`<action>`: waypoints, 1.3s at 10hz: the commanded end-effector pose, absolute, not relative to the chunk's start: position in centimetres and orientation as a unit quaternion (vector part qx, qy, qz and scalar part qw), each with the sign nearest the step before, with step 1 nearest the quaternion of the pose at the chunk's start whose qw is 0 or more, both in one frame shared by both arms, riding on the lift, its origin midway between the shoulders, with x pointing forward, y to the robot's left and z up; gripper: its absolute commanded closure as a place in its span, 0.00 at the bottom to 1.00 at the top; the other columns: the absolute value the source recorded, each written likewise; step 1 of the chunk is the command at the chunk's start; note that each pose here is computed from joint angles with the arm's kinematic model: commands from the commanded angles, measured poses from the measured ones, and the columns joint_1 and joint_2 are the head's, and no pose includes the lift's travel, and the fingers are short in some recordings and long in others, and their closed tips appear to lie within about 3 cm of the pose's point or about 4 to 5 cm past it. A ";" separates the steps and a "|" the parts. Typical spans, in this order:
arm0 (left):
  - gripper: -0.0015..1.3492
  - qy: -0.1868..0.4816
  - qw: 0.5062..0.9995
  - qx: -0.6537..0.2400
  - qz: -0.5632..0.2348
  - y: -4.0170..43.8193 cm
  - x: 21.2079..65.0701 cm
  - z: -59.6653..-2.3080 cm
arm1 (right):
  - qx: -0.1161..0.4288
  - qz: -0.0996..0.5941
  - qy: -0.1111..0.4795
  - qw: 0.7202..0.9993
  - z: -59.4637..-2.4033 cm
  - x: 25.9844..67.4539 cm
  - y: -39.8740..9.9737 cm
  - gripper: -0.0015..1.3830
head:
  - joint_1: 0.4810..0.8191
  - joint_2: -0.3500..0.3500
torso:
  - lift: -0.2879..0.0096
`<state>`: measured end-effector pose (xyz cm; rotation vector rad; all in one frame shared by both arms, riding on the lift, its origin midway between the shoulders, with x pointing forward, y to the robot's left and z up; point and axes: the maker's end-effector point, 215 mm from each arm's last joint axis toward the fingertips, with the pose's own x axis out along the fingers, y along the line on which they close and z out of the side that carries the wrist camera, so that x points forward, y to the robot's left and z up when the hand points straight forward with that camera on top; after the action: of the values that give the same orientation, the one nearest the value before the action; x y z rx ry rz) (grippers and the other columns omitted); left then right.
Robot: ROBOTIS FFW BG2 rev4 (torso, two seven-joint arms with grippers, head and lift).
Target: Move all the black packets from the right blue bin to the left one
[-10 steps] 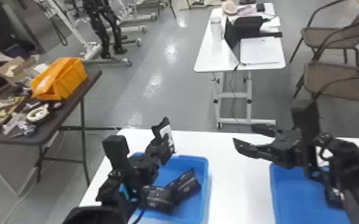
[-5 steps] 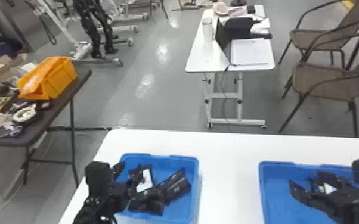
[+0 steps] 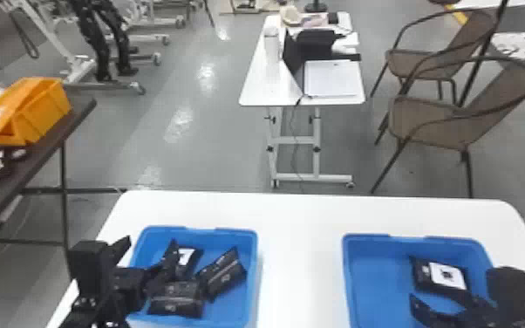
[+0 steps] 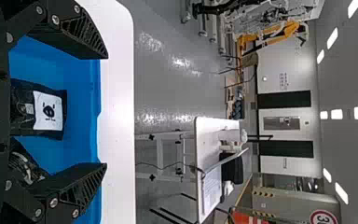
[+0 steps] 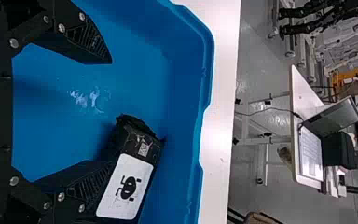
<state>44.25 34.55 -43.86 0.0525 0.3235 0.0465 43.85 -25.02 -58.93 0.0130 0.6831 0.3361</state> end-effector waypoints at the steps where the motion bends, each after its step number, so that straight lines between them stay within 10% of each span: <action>1: 0.16 0.154 0.988 0.018 0.023 34.4 44.4 -43.5 | 0.006 0.151 0.333 0.931 -59.9 44.8 -26.0 0.21 | 0.63 0.68 | 0.97; 8: 0.16 0.156 0.988 -0.001 0.020 34.1 44.0 -44.1 | -0.004 0.112 0.321 0.941 -61.6 48.2 -28.4 0.23 | 0.63 0.61 | 0.97; 10: 0.16 0.160 0.987 -0.013 0.019 33.9 43.7 -44.8 | 0.017 0.108 0.326 0.939 -62.2 48.1 -28.7 0.67 | 0.63 0.60 | 0.97; 13: 0.16 0.159 0.987 -0.022 0.020 34.1 43.5 -45.1 | 0.045 0.082 0.319 0.943 -62.5 47.0 -28.6 0.92 | 0.63 0.60 | 0.97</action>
<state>43.51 34.14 -45.10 -0.0410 0.3203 0.0402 47.18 -28.72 -62.53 0.0768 0.6560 0.1698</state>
